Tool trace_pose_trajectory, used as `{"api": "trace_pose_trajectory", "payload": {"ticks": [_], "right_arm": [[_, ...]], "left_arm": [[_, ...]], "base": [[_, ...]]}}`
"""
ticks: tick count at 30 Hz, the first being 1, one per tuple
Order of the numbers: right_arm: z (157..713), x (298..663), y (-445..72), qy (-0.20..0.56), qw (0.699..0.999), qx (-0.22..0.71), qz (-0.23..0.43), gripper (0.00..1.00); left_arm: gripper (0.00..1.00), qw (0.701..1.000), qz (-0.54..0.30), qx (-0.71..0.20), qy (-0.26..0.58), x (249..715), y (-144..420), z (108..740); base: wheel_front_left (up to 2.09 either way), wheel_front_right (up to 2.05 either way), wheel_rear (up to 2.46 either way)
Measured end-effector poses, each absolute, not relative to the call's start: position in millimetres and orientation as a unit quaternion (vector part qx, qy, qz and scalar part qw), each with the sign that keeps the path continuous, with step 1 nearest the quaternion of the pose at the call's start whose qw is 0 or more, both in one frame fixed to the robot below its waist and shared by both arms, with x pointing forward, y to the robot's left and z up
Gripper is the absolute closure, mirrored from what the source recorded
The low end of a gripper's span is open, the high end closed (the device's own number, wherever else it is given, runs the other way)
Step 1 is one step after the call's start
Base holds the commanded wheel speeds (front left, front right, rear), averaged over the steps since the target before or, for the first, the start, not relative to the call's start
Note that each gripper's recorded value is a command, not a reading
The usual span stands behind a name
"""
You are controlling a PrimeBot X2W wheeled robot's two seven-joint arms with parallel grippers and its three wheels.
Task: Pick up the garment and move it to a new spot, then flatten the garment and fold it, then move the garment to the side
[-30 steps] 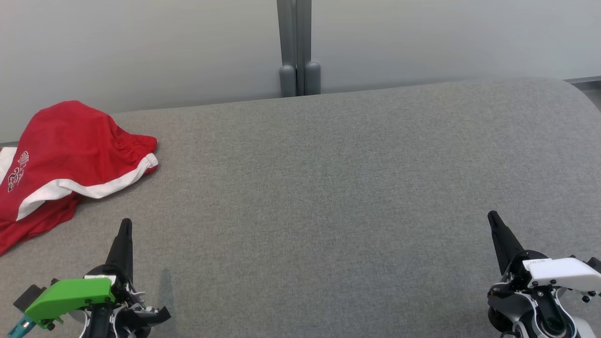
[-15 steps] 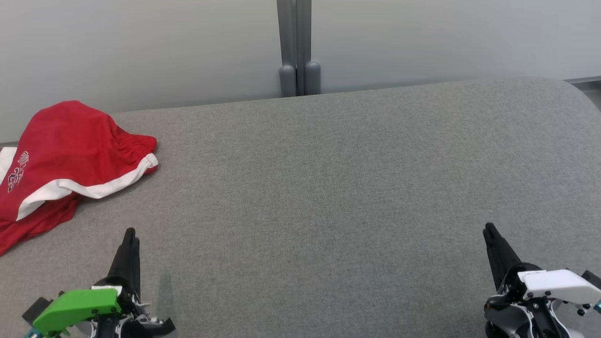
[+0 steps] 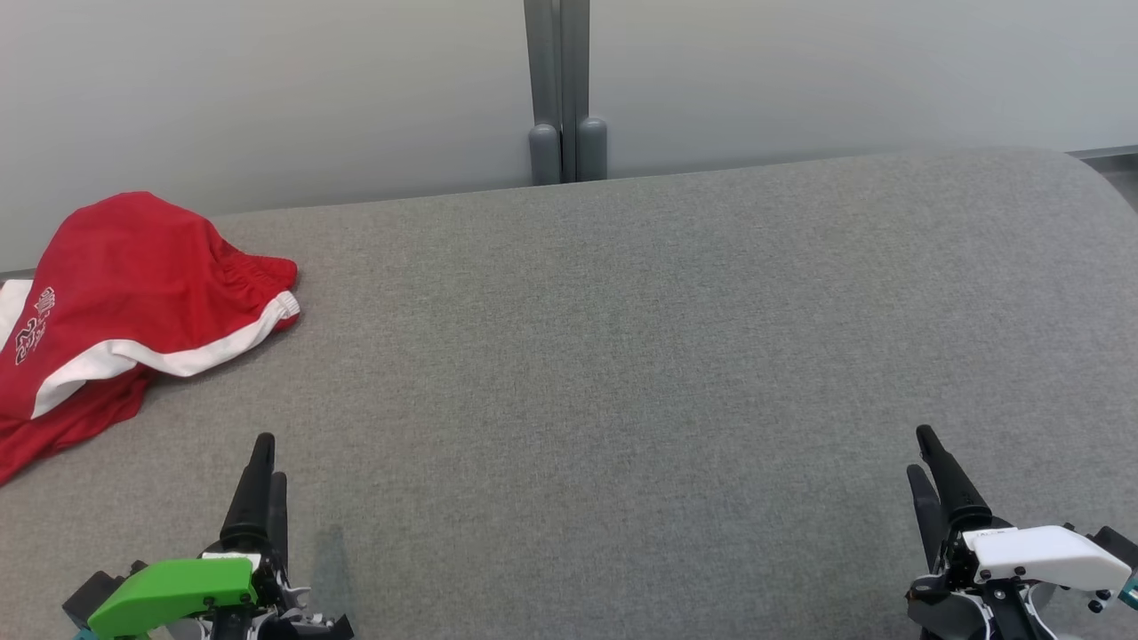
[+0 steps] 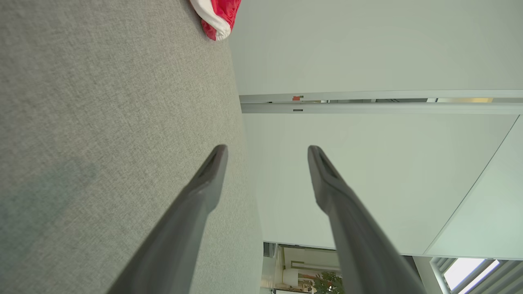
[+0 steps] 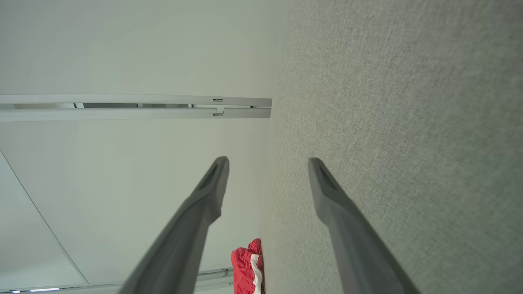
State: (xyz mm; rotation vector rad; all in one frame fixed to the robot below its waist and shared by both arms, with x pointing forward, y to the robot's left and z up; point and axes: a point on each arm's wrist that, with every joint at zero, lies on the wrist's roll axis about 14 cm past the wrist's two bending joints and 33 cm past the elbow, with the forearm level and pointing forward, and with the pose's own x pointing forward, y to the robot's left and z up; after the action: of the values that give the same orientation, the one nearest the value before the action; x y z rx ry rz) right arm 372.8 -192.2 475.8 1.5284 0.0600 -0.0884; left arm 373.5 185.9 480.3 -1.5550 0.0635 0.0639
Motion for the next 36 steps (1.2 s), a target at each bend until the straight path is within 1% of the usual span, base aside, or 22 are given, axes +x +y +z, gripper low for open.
{"api": "trace_pose_trajectory", "payload": {"ticks": [4, 10, 20, 27, 30, 36], "right_arm": [[478, 373, -195, 0.022, 0.736, 0.675, -0.043, 0.0], [484, 374, -201, 0.008, 0.771, 0.635, -0.045, 0.0], [503, 377, -201, -0.012, 0.849, 0.528, -0.027, 0.0], [515, 377, -196, -0.025, 0.896, 0.442, -0.01, 0.0], [518, 377, -194, -0.028, 0.912, 0.409, -0.005, 0.0], [523, 376, -187, -0.033, 0.935, 0.352, 0.008, 0.0]], "left_arm": [[0.0, 0.724, 0.03, -0.689, 0.023, 373, 187, 482], [0.0, 0.758, 0.016, -0.652, 0.011, 375, 184, 494], [0.0, 0.824, -0.009, -0.567, -0.007, 377, 176, 514], [0.0, 0.869, -0.018, -0.495, -0.006, 377, 167, 518], [0.0, 0.886, -0.017, -0.463, -0.002, 375, 164, 516], [0.0, 0.912, -0.014, -0.411, -0.008, 374, 163, 519]], "base": [[0.0, 0.0, 0.0], [0.0, 0.0, 0.0], [0.0, 0.0, 0.0], [0.0, 0.0, 0.0], [0.0, 0.0, 0.0], [0.0, 0.0, 0.0]]}}
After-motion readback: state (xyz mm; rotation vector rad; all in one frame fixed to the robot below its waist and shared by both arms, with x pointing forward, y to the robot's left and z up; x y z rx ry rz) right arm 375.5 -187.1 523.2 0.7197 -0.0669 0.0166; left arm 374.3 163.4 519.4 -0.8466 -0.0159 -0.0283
